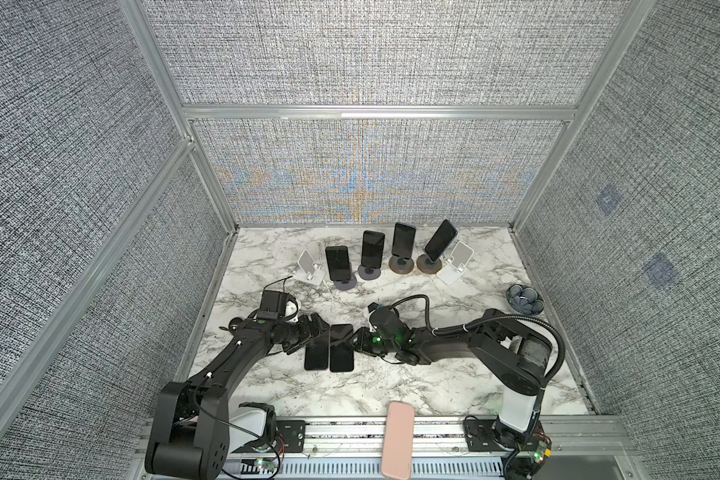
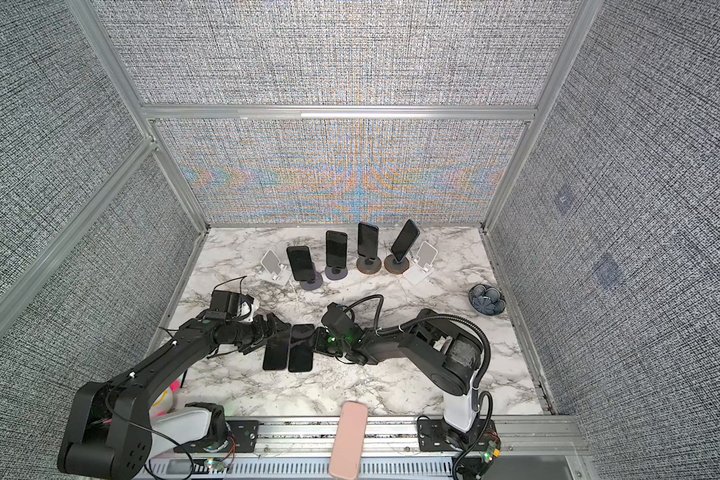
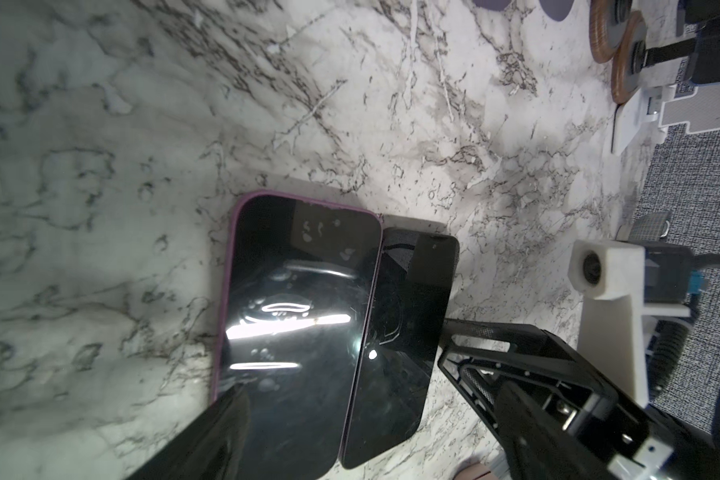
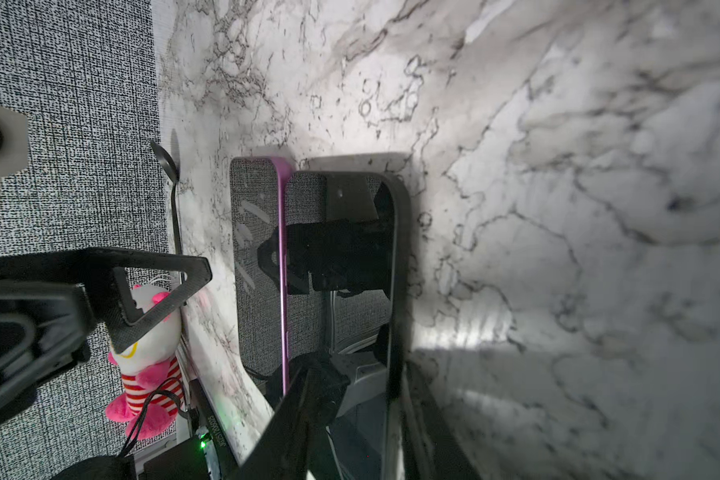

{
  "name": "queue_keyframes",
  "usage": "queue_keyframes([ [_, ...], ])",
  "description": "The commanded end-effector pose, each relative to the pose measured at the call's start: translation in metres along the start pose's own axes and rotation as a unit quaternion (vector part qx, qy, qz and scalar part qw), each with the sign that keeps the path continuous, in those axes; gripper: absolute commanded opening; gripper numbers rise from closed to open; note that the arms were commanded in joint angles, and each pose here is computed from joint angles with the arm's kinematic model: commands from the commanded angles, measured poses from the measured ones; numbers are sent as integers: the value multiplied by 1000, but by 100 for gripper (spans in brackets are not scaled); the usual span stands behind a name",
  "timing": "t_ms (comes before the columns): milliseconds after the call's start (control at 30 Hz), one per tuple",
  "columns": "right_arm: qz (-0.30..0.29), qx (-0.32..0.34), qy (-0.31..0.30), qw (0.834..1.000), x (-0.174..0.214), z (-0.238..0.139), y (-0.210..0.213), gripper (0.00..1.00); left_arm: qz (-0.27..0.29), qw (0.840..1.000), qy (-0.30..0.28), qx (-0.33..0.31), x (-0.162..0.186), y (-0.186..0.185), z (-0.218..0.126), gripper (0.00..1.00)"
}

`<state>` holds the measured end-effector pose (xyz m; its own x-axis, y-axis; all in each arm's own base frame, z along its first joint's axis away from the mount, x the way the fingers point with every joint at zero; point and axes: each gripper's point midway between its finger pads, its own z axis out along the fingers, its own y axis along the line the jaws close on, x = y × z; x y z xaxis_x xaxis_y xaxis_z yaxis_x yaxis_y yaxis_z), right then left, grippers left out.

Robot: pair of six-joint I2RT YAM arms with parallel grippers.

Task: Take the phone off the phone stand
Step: 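Set the black phone flat against the pink-edged phone and open the right gripper, then withdraw the right gripper while the left gripper moves to another standing black phone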

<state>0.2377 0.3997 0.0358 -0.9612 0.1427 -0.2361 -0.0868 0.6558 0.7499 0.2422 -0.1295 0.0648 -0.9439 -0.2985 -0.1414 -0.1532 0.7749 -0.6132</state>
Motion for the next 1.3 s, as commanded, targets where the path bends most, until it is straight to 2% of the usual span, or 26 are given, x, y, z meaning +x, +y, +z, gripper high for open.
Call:
queue_keyframes([
  [0,-1,5,-7,1000,-1,0,-3,33,0,1000,6,-19,4,8,1,94],
  [300,12,-2,-21,1000,-2,2,-7,33,-2,1000,11,-14,4,6,6,94],
  [667,-5,11,-40,999,-7,-11,-8,34,6,1000,6,-20,2,4,0,94],
  [833,-23,14,-43,999,-10,-13,-6,48,25,999,-1,-44,-2,3,-12,97],
  [967,-33,15,-48,998,-13,-18,-5,50,42,998,-12,-45,-11,-5,-21,98],
  [1100,-62,22,-56,996,-18,-27,0,52,57,997,-24,-48,-20,-14,-30,98],
  [1167,-95,29,-62,993,-23,-34,2,52,66,996,-38,-55,-27,-16,-37,98],
  [1267,-139,55,-86,985,-35,-49,1,52,82,992,-78,-63,-43,-26,-52,99],
])
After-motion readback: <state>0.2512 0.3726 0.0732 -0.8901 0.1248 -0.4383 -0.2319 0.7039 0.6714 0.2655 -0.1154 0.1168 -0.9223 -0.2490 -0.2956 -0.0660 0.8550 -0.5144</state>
